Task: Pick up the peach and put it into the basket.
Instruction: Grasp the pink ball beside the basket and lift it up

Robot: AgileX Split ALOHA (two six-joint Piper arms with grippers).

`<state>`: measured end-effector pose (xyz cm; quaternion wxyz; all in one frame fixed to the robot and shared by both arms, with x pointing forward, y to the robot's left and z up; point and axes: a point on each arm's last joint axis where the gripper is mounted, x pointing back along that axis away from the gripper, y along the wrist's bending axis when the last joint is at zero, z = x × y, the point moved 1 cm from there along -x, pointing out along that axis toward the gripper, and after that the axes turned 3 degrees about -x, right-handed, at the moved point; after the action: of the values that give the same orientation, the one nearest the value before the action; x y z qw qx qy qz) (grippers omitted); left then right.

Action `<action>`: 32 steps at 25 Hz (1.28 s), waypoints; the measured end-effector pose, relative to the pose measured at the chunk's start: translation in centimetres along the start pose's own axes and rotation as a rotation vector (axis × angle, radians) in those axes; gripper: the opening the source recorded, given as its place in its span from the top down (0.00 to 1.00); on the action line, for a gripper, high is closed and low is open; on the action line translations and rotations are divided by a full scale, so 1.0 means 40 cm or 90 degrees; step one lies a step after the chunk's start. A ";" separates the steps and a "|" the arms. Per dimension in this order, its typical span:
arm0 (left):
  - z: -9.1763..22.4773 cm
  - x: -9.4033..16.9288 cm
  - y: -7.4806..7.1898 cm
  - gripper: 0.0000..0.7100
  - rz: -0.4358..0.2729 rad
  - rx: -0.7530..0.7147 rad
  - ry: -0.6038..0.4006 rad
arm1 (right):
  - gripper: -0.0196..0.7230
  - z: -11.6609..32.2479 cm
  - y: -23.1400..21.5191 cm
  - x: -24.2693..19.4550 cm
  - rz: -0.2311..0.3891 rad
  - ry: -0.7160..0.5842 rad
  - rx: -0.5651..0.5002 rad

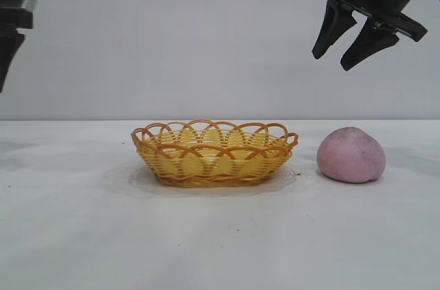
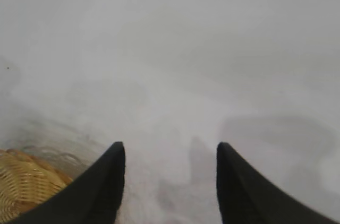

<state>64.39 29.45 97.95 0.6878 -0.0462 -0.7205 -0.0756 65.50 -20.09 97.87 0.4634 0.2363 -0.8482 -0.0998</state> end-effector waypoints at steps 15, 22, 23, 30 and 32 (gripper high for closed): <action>0.187 0.334 -0.014 0.51 -0.025 0.027 -0.191 | 0.47 0.003 0.002 0.000 -0.005 0.007 0.000; 0.409 0.362 -0.045 0.51 -0.026 0.039 -0.208 | 0.47 0.006 0.004 0.000 -0.010 0.014 0.000; 0.440 0.356 -0.050 0.51 -0.025 0.039 -0.208 | 0.47 0.006 0.005 0.000 -0.011 0.016 0.000; 0.665 0.336 -0.088 0.51 -0.024 0.043 -0.273 | 0.47 0.007 0.004 0.000 -0.010 0.018 0.003; 0.722 0.321 -0.099 0.51 -0.022 0.044 -0.301 | 0.47 0.007 0.003 0.000 -0.008 0.019 0.005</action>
<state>34.67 30.03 109.37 0.4996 -0.0267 -0.8644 -0.0496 65.21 -20.00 97.76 0.4742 0.2452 -0.8401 -0.0960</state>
